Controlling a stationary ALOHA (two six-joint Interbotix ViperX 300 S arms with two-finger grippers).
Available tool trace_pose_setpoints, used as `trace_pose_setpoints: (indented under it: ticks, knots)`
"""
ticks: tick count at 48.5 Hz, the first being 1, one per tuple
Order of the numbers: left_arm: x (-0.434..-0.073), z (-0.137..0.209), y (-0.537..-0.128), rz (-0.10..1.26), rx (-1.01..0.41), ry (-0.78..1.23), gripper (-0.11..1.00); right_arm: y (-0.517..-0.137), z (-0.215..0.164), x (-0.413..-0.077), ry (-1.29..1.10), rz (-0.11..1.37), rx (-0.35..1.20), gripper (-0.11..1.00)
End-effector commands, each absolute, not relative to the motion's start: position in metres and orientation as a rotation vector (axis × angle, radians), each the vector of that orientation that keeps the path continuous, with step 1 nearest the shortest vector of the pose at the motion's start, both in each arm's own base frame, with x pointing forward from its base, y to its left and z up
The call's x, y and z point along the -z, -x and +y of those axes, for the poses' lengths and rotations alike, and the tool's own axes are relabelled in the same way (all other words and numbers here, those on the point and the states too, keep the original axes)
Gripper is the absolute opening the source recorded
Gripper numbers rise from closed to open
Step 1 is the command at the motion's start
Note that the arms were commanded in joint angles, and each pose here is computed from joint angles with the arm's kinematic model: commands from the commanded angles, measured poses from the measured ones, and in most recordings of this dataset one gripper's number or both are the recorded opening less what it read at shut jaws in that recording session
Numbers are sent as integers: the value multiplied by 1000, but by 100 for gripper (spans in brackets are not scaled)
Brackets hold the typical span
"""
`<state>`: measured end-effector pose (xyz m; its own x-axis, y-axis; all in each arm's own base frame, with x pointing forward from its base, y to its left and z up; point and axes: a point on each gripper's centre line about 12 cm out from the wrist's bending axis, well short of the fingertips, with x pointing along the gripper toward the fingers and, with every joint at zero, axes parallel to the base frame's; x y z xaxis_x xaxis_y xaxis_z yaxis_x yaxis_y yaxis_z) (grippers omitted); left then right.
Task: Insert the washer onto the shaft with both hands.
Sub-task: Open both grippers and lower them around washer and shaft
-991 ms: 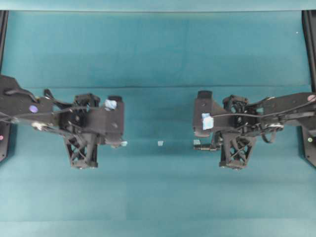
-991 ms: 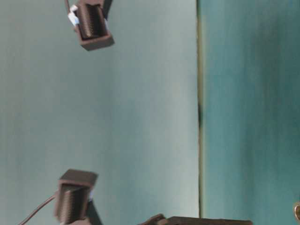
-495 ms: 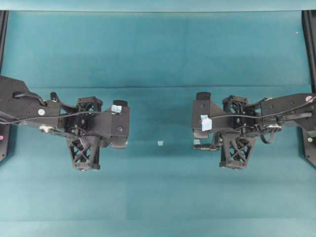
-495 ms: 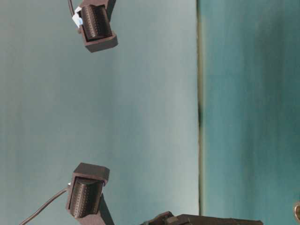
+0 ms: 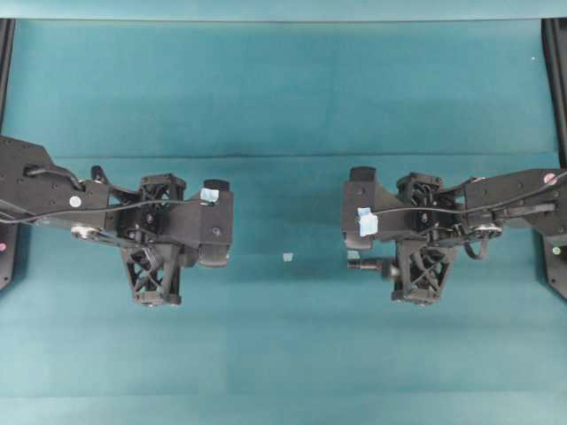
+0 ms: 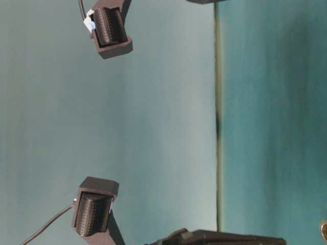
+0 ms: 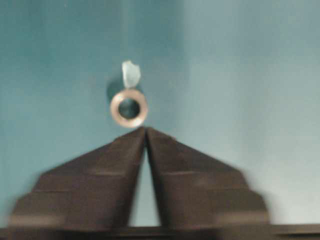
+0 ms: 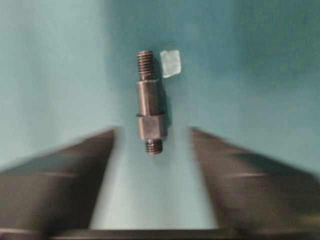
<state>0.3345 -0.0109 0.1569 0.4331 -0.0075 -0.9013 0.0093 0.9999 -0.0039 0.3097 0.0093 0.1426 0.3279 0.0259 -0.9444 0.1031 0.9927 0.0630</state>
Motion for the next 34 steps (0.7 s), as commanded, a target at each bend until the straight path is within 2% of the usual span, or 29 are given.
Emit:
trace_pose_setpoints:
  ticks: [1,6,8,10,15,25,34]
  knots:
    - [-161,-11,-338,1098,9,2,50,-312,10,-144,-101,1229,45,61]
    - [-156,-11,-338,1112,9,1,82,-312,11,-143,-94,1237,44,88]
    - [-154,-11,-338,1117,9,1,90,-313,10,-143,-94,1236,45,94]
    - [-153,-11,-338,1118,11,-3,95,-313,11,-143,-95,1233,44,94]
    - [-149,-11,-339,1123,10,-1,90,-313,10,-142,-96,1233,45,93]
    - [-139,-10,-344,1126,7,1,90,-317,11,-143,-100,1191,44,93]
    - [-130,-9,-343,1155,4,2,90,-313,10,-134,-99,1218,46,93]
